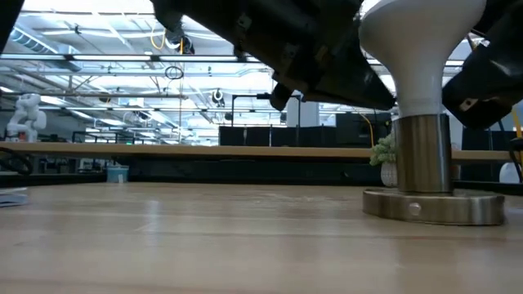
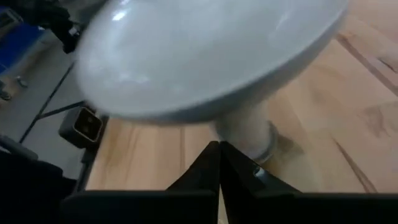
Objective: Screw lightbulb
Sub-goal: Insert the lightbulb into the bronze lamp socket
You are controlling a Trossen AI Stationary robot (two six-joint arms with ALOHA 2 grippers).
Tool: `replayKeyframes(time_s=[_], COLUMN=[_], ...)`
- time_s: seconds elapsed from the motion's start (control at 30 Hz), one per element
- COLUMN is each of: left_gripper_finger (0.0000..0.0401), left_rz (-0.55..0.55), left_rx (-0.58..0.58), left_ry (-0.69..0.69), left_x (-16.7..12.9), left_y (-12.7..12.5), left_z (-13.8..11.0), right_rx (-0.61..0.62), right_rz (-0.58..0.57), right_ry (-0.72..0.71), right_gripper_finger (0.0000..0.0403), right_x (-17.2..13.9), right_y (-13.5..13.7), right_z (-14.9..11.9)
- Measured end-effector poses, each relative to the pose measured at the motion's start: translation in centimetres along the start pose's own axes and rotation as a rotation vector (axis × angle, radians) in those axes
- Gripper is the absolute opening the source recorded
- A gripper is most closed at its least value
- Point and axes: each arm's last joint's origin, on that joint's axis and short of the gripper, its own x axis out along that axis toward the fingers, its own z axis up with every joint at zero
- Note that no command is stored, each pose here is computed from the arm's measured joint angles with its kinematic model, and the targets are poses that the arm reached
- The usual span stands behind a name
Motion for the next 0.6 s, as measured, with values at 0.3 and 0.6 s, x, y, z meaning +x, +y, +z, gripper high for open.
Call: replayKeyframes(time_s=[0.3, 0.6], left_gripper_finger=[0.0000, 0.0000], left_rz=[0.027, -0.021], left_rx=[-0.030, -0.007], left_ry=[-0.002, 0.023], left_x=[0.2, -0.5], left_y=[0.6, -1.2], left_z=[0.1, -0.6], right_rx=[0.000, -0.002], right_rz=[0.012, -0.096], right_ry=[0.017, 0.037], right_gripper_finger=[0.0000, 0.0000], right_x=[0.0, -0.1], right_y=[0.1, -0.7], right_z=[0.0, -0.7])
